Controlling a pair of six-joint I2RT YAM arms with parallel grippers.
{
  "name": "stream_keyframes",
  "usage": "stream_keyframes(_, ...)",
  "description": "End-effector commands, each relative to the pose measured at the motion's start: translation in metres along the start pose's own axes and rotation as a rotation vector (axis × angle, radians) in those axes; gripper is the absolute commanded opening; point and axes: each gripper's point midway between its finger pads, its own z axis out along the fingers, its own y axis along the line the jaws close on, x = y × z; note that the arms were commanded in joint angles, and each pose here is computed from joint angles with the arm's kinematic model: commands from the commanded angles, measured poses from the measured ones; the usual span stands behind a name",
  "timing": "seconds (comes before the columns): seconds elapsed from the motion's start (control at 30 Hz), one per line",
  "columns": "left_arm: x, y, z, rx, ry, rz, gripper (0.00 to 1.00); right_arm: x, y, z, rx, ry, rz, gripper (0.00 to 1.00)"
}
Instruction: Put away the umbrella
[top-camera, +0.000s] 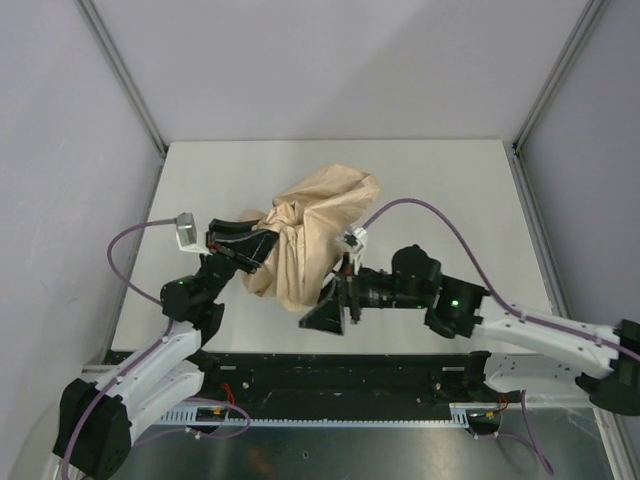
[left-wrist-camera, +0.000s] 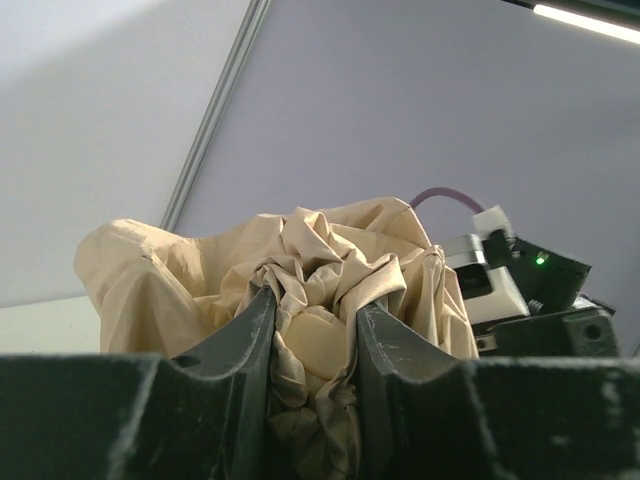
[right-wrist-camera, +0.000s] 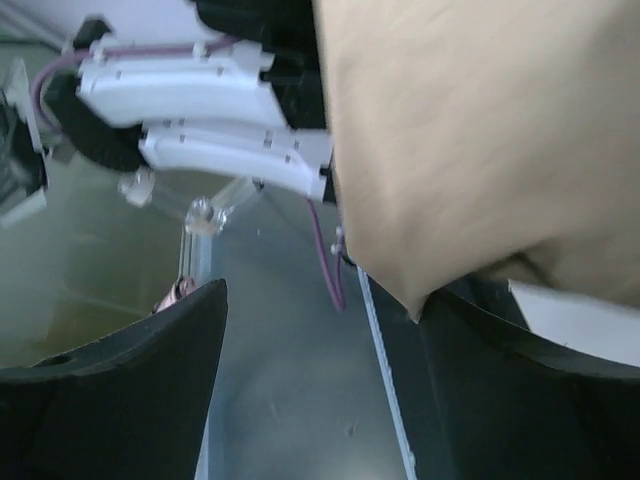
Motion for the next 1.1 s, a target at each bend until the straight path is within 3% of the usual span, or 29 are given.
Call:
stream_keyframes(0.0, -0.043, -0.04, -0.001, 0.166, -0.182, 0.137, 0.0, 0.033, 0.014, -0.053, 0.013, 0.176, -0.034, 0.81)
stream_keyframes(0.23, -0.047, -0.036, -0.003, 0.154, -0.182, 0.144, 0.0, 0.017, 0.006, -0.112, 0.11, 0.106, -0.059, 0.85)
stream_keyframes(0.53, -0.05, -0.035, -0.003, 0.142, -0.199, 0.115, 0.0, -0.075, 0.038, -0.088, 0.013, -0.27, -0.025, 0.83)
stream_keyframes(0.63, -0.05, -0.033, -0.003, 0.135, -0.202, 0.099, 0.0, -0.09, 0.045, -0.069, 0.014, -0.317, -0.054, 0.7)
stream_keyframes(0.83, -0.047, -0.032, -0.001, 0.135, -0.187, 0.053, 0.0, -0.09, 0.018, -0.008, 0.117, -0.258, -0.113, 0.37)
stream_keyframes(1.07, -0.044, -0.047, 0.005, 0.173, -0.164, -0.036, 0.0, -0.073, -0.038, 0.068, 0.243, -0.154, -0.182, 0.2)
